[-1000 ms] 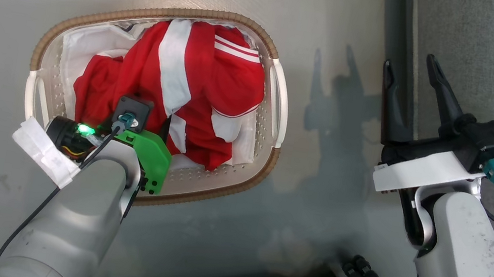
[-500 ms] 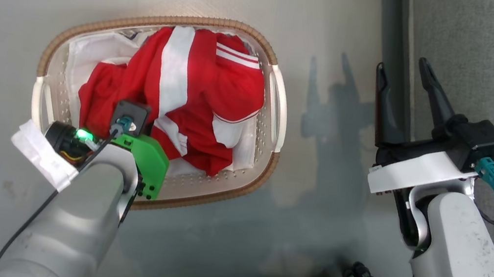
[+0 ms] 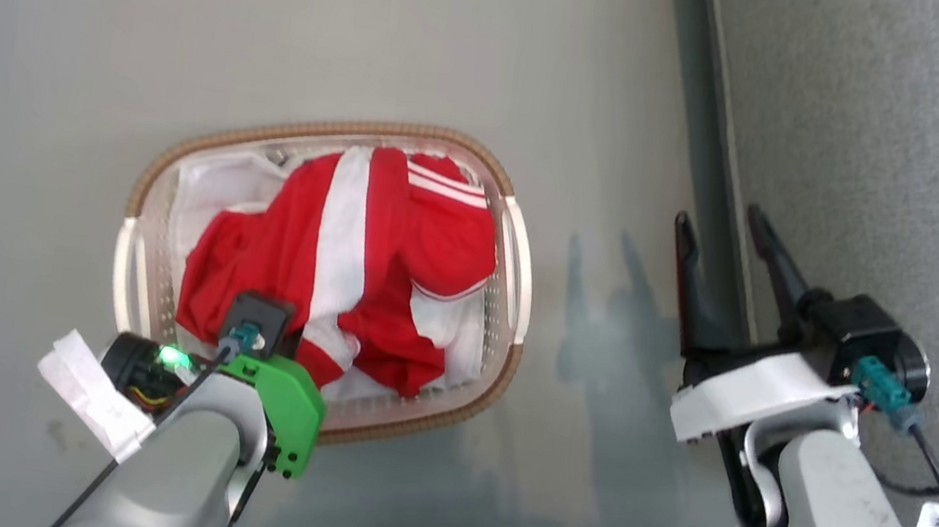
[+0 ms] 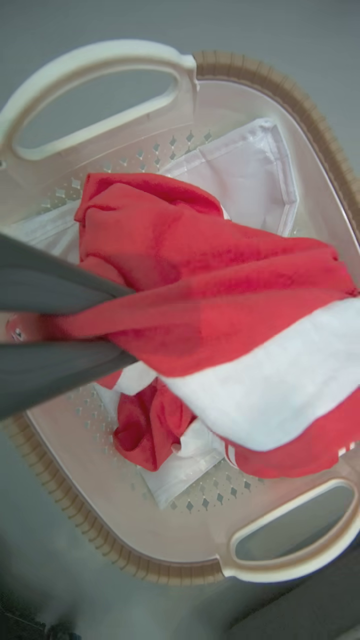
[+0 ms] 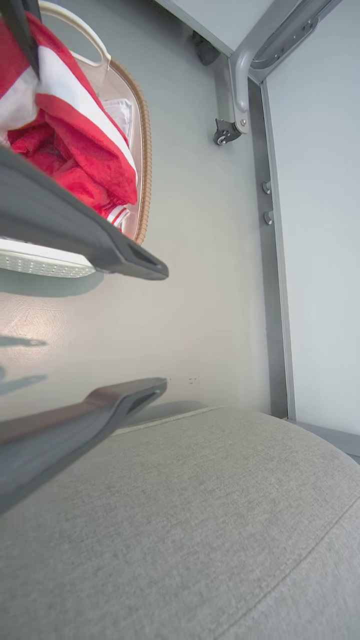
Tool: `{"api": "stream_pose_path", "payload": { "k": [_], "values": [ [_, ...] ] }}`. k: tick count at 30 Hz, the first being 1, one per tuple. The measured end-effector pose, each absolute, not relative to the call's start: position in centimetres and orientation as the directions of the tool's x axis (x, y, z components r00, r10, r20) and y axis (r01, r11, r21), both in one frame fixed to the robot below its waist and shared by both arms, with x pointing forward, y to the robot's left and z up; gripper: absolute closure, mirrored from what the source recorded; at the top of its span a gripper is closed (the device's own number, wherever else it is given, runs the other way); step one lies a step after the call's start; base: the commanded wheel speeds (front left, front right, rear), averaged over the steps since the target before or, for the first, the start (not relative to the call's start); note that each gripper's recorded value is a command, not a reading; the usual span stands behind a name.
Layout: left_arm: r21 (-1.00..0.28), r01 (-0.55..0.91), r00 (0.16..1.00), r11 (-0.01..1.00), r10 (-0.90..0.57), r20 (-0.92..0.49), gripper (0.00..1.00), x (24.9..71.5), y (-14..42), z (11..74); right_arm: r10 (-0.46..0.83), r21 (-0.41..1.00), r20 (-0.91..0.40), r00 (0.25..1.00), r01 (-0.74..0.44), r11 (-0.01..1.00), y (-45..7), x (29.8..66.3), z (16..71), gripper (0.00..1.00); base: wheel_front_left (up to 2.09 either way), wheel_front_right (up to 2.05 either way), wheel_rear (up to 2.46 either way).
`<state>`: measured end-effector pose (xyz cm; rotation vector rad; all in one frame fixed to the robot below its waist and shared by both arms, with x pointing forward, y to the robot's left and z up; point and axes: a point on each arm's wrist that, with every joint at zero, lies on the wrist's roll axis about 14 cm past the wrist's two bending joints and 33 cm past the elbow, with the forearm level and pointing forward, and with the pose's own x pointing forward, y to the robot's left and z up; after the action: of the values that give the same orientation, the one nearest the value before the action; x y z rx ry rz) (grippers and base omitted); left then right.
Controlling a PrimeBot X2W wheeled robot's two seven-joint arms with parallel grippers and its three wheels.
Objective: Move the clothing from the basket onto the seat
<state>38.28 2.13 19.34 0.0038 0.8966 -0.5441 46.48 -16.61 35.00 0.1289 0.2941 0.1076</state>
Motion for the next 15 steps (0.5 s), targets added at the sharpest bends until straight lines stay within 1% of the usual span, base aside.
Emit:
{"api": "stream_pose_path", "payload": {
  "k": [3, 6, 10, 15],
  "values": [
    [-0.213, 0.453, 0.539, 0.866, -0.457, -0.708, 1.0, 38.6, 2.0, 21.3, 0.13, 0.15, -0.271, 0.954, -0.092, 0.984, -16.3, 45.8, 36.0, 0.0, 0.0, 0.0, 0.0],
    [-0.197, 0.486, 0.578, 0.852, -0.482, -0.659, 1.0, 38.9, 1.4, 23.6, 0.13, 0.163, -0.253, 0.959, -0.09, 0.983, -16.1, 45.1, 37.2, 0.0, 0.0, 0.0, 0.0],
    [-0.183, 0.486, 0.618, 0.855, -0.484, -0.62, 1.0, 38.3, 1.7, 25.9, 0.131, 0.174, -0.23, 0.964, -0.092, 0.98, -15.8, 44.0, 38.7, 0.0, 0.0, 0.0, 0.0],
    [-0.16, 0.482, 0.695, 0.861, -0.487, -0.529, 1.0, 39.3, 1.7, 29.7, 0.136, 0.194, -0.193, 0.972, -0.098, 0.976, -15.4, 42.8, 40.5, 0.0, 0.0, 0.0, 0.0]
  ]
}}
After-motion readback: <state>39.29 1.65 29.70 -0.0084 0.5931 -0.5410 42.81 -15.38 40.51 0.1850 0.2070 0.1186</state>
